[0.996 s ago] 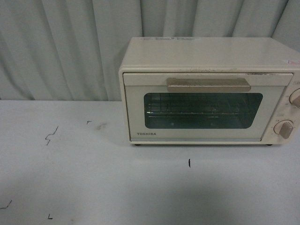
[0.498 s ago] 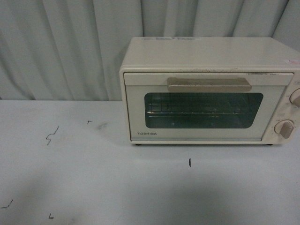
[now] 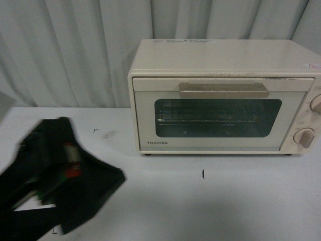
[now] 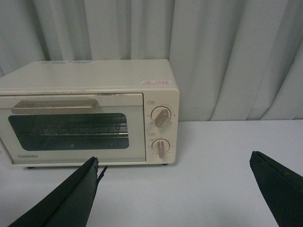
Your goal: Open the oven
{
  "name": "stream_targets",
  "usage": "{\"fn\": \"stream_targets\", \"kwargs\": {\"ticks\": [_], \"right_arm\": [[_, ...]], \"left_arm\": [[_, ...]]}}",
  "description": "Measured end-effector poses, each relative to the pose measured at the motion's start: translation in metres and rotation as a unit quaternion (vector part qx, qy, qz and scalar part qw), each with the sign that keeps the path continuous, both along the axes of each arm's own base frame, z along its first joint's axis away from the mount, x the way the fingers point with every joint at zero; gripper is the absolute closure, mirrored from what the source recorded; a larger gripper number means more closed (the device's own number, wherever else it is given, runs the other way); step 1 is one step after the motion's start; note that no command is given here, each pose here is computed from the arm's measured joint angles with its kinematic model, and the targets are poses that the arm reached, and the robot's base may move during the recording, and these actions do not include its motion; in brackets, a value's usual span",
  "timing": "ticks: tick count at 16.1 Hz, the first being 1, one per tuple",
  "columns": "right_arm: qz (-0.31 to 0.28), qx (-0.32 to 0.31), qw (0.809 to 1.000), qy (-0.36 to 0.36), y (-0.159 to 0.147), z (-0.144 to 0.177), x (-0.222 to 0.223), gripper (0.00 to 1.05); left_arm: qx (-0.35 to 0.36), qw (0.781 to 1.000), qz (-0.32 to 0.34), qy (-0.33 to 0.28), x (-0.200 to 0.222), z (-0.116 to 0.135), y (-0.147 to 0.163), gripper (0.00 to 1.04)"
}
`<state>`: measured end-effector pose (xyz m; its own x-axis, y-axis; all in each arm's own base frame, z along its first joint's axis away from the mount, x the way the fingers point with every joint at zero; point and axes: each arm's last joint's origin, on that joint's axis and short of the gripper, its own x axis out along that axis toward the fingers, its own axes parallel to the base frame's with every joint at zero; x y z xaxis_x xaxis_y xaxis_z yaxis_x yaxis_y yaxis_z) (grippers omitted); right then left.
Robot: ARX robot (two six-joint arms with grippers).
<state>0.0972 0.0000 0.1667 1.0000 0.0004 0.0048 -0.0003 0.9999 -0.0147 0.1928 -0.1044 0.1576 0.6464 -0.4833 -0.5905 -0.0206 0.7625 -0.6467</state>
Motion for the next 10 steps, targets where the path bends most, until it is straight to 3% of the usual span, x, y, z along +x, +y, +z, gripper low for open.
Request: {"fn": "stream_targets", "kwargs": {"ticks": [4,10], "right_arm": [[0.000,0.000,1.000,0.000,0.000,0.000,0.000,0.06],[0.000,0.000,1.000,0.000,0.000,0.000,0.000,0.06]], "left_arm": [[-0.014,0.997,-0.020,0.067,0.021,-0.036,-0.042,0.07],[-0.036,0.991,0.038,0.125,0.045,-0.072,-0.056,0.07]]}}
